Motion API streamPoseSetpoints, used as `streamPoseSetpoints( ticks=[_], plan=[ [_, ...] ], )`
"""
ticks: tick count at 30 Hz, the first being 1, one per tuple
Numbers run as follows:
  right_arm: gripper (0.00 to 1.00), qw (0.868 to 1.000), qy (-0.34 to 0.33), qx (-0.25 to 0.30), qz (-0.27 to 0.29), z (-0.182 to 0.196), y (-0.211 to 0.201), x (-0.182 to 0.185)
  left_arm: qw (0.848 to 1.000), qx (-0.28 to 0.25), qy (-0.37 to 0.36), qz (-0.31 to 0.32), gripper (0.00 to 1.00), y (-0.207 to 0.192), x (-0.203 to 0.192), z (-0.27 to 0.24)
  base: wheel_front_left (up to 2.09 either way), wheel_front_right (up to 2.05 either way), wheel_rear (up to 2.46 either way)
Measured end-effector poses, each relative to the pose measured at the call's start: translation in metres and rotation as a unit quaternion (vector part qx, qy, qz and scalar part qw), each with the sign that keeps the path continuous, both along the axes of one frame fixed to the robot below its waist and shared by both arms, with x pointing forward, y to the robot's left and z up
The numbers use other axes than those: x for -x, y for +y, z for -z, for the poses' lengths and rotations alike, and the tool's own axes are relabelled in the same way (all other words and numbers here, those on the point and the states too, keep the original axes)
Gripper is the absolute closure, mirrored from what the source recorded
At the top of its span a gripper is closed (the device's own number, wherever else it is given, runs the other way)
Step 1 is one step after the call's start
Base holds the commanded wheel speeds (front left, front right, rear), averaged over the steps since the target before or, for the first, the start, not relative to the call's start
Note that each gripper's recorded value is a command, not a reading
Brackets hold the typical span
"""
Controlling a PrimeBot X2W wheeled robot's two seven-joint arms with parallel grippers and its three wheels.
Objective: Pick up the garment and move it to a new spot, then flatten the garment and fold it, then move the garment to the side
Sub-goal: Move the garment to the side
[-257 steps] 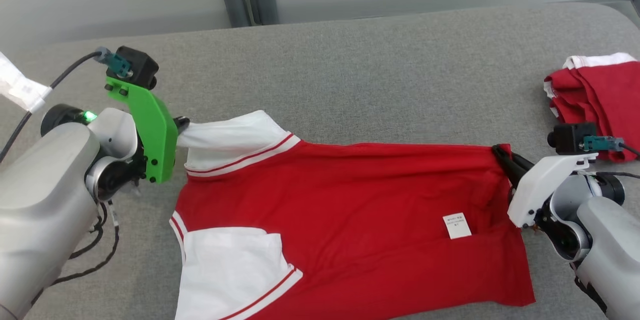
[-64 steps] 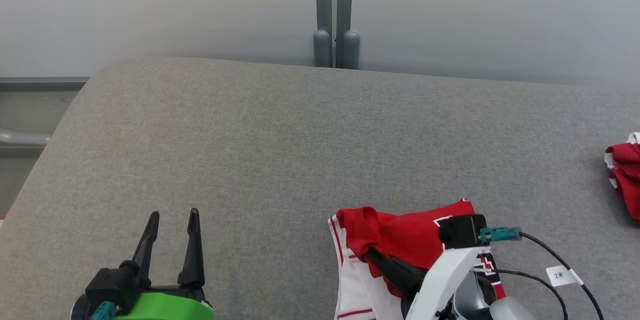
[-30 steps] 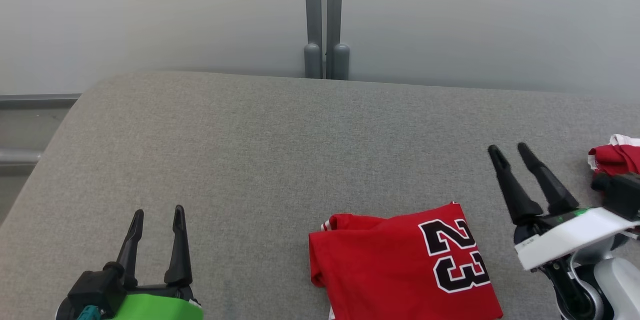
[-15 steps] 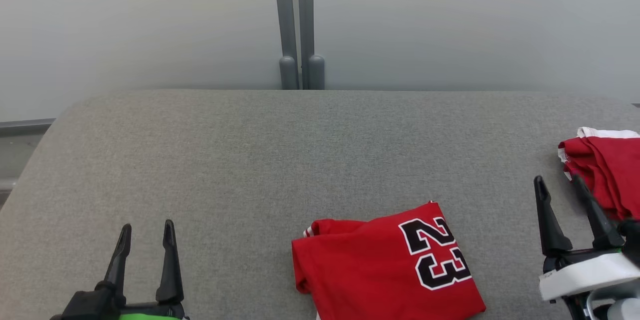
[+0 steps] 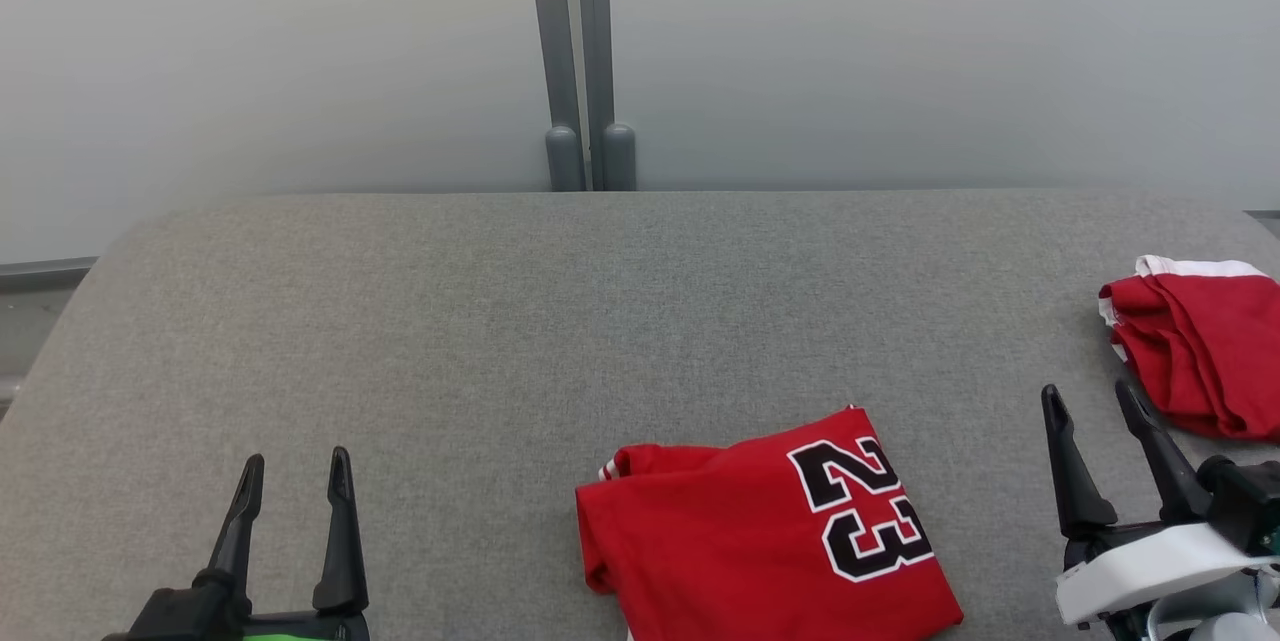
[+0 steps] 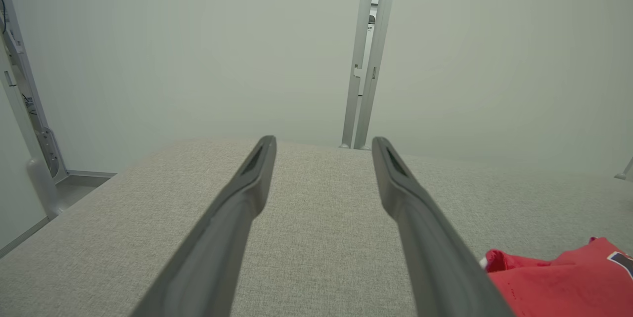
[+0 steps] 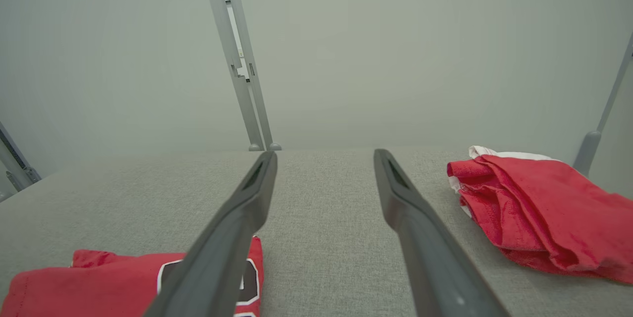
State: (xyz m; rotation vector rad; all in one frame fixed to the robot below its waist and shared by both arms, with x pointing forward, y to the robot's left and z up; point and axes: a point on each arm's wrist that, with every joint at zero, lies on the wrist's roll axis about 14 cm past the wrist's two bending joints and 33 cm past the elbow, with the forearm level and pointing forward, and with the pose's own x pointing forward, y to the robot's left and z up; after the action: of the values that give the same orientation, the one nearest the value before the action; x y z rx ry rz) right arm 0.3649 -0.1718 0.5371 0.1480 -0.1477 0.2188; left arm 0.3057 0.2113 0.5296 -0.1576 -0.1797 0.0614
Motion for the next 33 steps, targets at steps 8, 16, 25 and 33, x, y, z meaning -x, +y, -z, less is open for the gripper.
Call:
streamPoseSetpoints(
  ticks=[8, 16, 25, 33],
  plan=[
    [0.00, 0.991, 0.105, -0.017, -0.077, 0.043, 0.048, -0.008, 1.000, 0.013, 0.009, 0.004, 0.00, -0.003, 0.003, 0.007, 0.00, 0.00, 0.00],
    [0.00, 0.956, 0.254, 0.018, -0.149, 0.088, 0.085, -0.015, 1.000, 0.022, 0.007, -0.002, 0.00, -0.002, 0.010, 0.007, 0.00, 0.00, 0.00],
    [0.00, 0.909, 0.383, 0.050, -0.160, 0.139, 0.087, -0.006, 0.999, 0.026, 0.007, -0.036, 0.00, 0.015, 0.025, 0.009, 0.00, 0.00, 0.00],
    [1.00, 0.909, 0.378, 0.043, -0.172, 0.138, 0.099, -0.013, 0.998, 0.026, 0.012, -0.049, 0.00, 0.022, 0.030, 0.012, 0.00, 0.00, 0.00]
  ],
)
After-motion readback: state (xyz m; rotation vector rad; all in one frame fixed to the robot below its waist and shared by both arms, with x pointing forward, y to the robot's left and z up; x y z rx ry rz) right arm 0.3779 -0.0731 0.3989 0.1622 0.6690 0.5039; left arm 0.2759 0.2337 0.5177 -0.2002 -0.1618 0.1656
